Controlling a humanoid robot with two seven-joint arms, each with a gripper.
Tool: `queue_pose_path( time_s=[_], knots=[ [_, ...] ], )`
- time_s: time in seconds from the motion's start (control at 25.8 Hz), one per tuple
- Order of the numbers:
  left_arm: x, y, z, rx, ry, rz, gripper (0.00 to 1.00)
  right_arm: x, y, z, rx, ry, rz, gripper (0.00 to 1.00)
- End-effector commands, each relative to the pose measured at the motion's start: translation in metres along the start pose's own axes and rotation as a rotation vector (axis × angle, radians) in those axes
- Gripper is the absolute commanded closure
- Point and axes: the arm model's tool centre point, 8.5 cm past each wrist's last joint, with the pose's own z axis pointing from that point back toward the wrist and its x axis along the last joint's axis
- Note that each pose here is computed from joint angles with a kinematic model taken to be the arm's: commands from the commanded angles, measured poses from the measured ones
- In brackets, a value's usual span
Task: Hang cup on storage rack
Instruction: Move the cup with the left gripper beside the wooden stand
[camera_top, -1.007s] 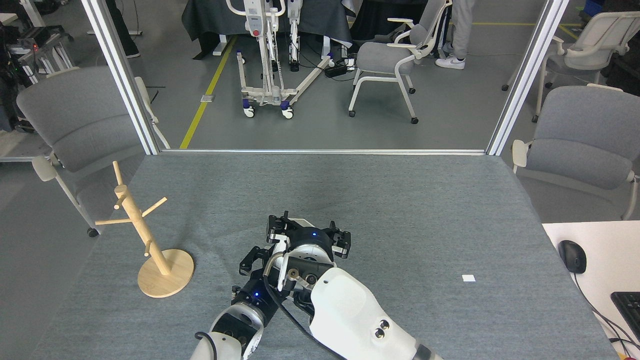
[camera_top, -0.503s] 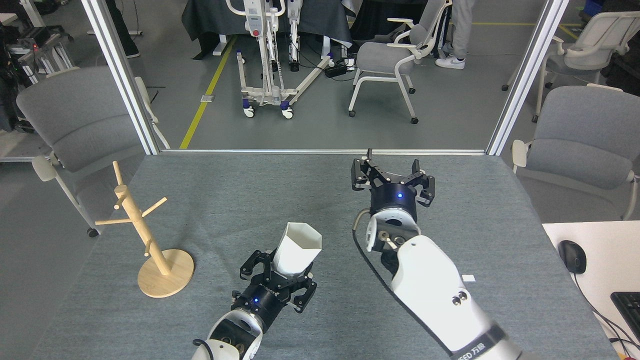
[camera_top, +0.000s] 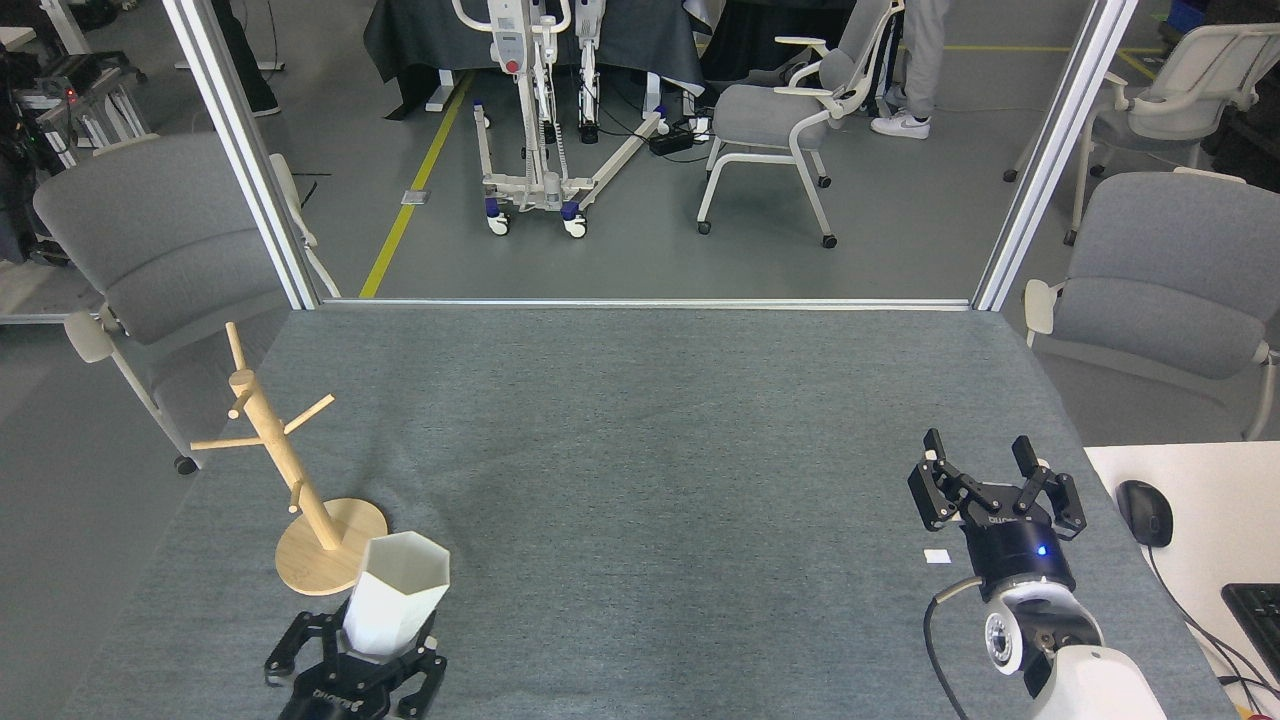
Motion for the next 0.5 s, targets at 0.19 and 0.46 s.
queue_pose_path(
  time_s=[0.19, 0.46],
  knots=[
    [-0.134, -0.009, 0.083, -0.039, 0.404, -0.069, 1.0, 0.006, 0.005, 0.027, 0.058, -0.011, -0.003, 0.01],
    [-0.193, 0.017, 0.029, -0.022, 0.536, -0.012, 1.0, 0.014, 0.007, 0.026, 0.055, -0.006, -0.024, 0.01]
  ],
)
